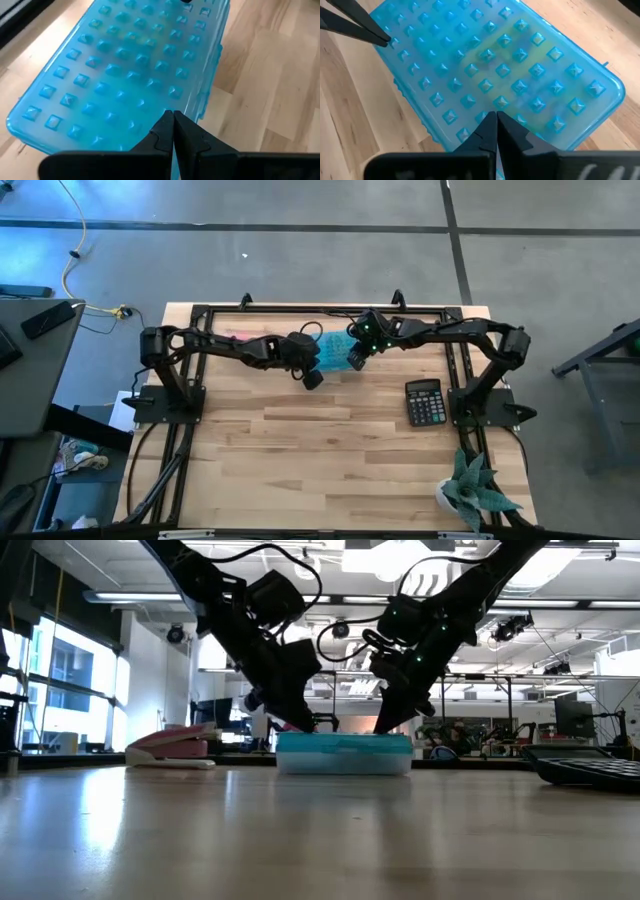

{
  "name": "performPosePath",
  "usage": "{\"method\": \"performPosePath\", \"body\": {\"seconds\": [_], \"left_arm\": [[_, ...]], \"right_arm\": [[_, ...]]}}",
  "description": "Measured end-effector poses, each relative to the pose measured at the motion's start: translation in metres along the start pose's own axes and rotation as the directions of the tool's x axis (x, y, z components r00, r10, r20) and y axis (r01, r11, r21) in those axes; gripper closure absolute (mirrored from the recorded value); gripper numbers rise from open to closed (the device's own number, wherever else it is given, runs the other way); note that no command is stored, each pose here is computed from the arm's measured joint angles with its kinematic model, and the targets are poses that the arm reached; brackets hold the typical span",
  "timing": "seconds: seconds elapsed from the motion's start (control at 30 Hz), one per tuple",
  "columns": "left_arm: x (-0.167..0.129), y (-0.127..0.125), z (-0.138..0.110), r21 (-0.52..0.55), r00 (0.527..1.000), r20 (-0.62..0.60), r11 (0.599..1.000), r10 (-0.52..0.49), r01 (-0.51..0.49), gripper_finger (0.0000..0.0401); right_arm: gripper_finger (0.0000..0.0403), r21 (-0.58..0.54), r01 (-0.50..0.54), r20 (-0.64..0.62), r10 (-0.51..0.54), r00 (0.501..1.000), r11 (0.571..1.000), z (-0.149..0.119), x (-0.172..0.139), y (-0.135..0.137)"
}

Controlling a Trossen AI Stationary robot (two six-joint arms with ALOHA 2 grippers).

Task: Pack school essentials
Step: Close the blue supply box, then return to Home Position

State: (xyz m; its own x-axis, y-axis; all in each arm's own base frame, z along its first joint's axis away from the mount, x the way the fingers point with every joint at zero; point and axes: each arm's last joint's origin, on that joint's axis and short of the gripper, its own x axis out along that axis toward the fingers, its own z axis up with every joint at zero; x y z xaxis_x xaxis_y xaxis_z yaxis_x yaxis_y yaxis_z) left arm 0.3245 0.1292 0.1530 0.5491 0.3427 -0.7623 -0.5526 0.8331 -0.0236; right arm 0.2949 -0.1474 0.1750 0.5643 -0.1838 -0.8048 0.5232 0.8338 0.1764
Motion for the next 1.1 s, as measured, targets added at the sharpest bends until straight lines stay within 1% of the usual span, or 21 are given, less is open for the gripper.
{"method": "performPosePath", "body": {"seconds": [0.1, 0.47, 0.63, 0.7, 0.83, 0.93, 1.0, 1.1], "left_arm": [[0.0, -0.001, 0.0, 0.005, 0.999, 0.008, 0.999, 0.039, -0.039, 0.0401], [0.001, 0.002, -0.001, 0.0, 0.999, 0.006, 0.999, 0.052, -0.052, 0.0401], [-0.002, 0.0, 0.0, 0.024, 0.998, 0.015, 0.998, 0.061, -0.062, 0.0401], [-0.008, 0.0, 0.002, 0.029, 0.998, 0.02, 0.998, 0.06, -0.06, 0.0401], [-0.027, -0.001, 0.004, 0.036, 0.998, 0.026, 0.998, 0.052, -0.053, 0.0401], [-0.05, 0.0, 0.015, 0.032, 0.995, 0.095, 0.999, 0.038, -0.042, 0.0401], [-0.064, 0.001, 0.017, 0.033, 0.994, 0.1, 0.999, 0.037, -0.041, 0.04], [-0.087, -0.003, 0.017, 0.039, 0.994, 0.106, 0.999, 0.024, -0.028, 0.0398]], "right_arm": [[0.0402, 0.001, -0.016, -0.008, 0.016, 1.0, 1.0, -0.001, 0.0, 0.001], [0.0403, 0.011, -0.018, -0.027, 0.019, 0.999, 1.0, -0.003, 0.0, 0.007], [0.0403, 0.008, -0.028, -0.016, 0.028, 0.999, 1.0, -0.003, -0.006, 0.008], [0.0403, 0.005, -0.036, -0.007, 0.036, 0.999, 0.999, -0.002, -0.014, 0.009], [0.0403, -0.025, -0.052, 0.075, 0.053, 0.996, 0.998, 0.006, -0.036, 0.013], [0.0403, -0.054, -0.058, 0.13, 0.065, 0.989, 0.997, 0.01, -0.053, 0.015], [0.0403, -0.07, -0.063, 0.17, 0.074, 0.983, 0.996, 0.013, -0.067, 0.016], [0.0403, -0.128, -0.086, 0.206, 0.112, 0.972, 0.988, 0.013, -0.086, 0.022]]}}
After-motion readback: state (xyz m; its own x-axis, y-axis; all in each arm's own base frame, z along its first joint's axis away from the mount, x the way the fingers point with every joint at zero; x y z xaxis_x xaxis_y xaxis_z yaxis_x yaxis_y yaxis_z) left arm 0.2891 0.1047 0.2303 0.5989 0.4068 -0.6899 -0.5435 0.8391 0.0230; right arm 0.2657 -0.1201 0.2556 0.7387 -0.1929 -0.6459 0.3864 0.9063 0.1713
